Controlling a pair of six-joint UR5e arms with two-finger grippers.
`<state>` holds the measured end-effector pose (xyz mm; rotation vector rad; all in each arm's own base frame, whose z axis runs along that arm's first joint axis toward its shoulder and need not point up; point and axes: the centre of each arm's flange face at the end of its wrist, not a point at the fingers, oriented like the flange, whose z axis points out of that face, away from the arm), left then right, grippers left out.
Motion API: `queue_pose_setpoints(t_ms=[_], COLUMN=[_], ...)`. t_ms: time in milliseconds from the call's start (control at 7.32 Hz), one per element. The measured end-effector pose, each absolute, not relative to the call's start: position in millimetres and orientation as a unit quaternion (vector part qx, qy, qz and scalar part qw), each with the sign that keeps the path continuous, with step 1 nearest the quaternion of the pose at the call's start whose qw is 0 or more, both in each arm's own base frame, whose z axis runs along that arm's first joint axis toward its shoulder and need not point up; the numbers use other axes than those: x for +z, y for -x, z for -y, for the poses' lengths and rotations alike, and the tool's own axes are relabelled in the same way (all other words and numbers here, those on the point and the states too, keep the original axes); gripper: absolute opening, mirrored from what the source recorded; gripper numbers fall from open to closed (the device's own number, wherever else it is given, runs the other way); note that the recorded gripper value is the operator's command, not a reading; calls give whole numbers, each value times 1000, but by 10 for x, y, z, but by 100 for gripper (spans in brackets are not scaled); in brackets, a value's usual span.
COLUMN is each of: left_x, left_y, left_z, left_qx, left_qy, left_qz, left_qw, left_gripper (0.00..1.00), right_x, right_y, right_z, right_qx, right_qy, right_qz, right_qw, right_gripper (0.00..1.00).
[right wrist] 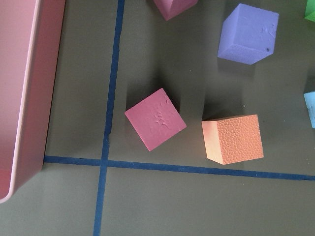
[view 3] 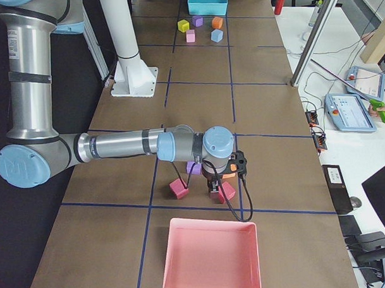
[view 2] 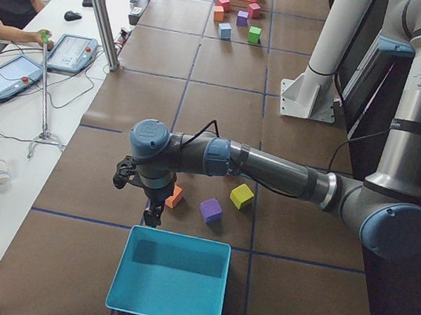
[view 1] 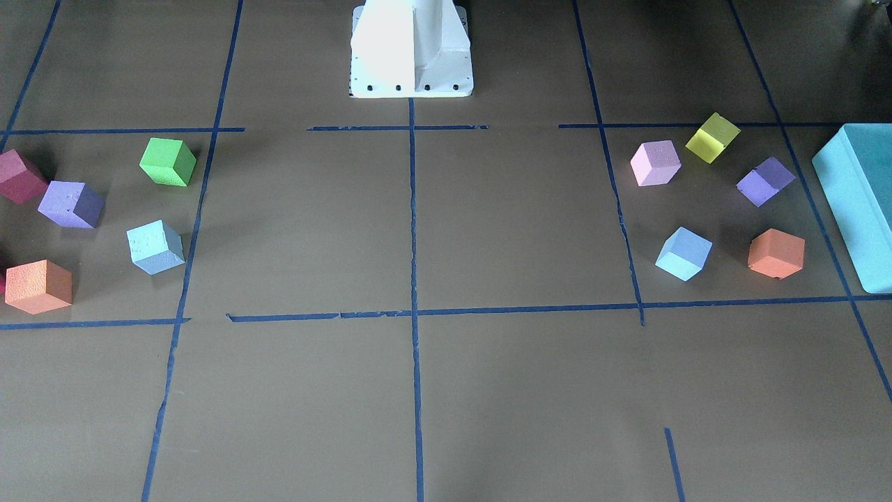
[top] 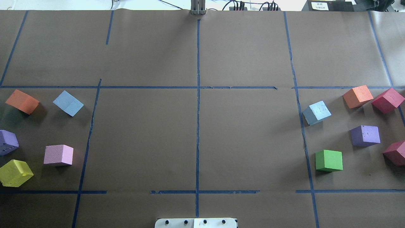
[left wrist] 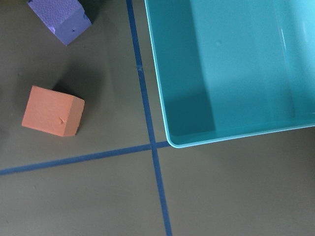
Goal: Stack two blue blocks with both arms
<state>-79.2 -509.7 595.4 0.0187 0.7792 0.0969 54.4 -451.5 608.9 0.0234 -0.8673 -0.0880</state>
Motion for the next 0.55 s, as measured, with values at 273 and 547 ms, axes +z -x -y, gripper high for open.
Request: queue_pose_setpoints(t_ms=[273, 547], left_x=[5879, 5799], left_y=[799, 792], left_z=[5137, 5126], left_qx=[42, 43], left_qy=[-13, -18], left_qz=[-379, -375], left_qw=[924, 926], left_gripper=[100, 100], right_x=[6101, 6106], right_y=[-541, -539], right_z=[4492, 4488], right_qx=[-41, -38], right_qy=[-9, -7], right_qz=[420, 419], right_qw=[907, 907], right_gripper=[100, 100])
